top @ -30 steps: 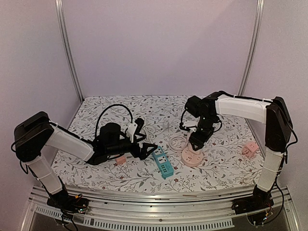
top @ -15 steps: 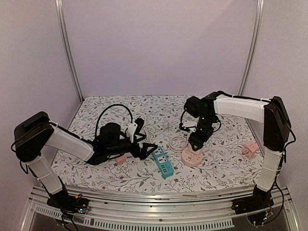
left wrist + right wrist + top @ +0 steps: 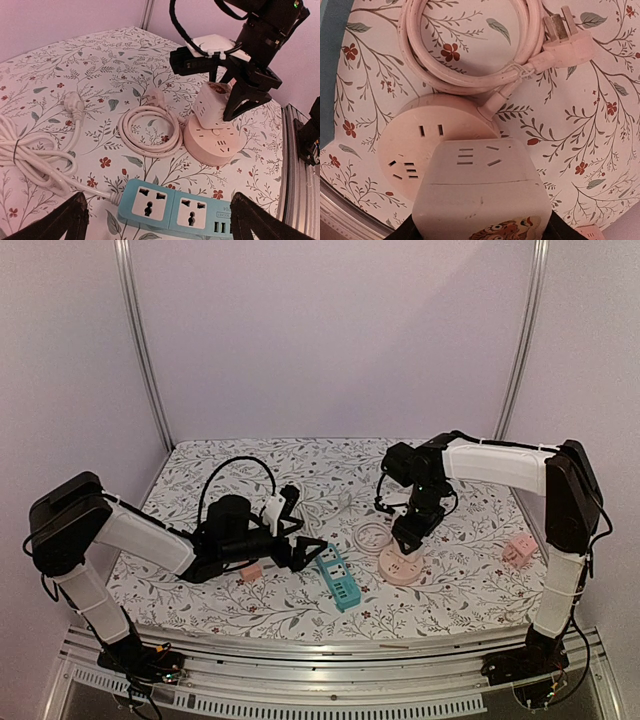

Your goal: Insert the plug

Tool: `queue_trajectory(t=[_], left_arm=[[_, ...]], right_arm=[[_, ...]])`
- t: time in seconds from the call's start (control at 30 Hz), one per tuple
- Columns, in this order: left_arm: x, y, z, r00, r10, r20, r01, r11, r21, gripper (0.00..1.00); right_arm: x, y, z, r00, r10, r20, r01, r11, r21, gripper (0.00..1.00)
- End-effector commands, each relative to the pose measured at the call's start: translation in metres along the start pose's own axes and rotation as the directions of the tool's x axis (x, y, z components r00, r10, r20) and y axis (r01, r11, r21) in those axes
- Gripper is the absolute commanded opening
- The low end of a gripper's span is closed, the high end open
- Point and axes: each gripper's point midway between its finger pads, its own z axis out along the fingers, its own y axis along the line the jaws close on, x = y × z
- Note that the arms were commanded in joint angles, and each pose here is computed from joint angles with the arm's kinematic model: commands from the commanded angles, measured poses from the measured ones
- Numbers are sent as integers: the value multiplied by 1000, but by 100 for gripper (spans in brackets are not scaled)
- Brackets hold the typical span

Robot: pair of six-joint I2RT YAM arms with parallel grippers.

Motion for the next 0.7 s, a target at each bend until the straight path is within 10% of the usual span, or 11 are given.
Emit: queue_trajectory(t=[0.0,0.67], left_arm=[[-9,3,-5,1000,0,24,0,1000,-7,98],[-10,3,-7,1000,2,26,-2,1000,-8,99]], right_arm=[[17,-10,20,997,20,-76,-17,999,35,0],[15,-12,29,996,64,-59,-62,997,35,0]])
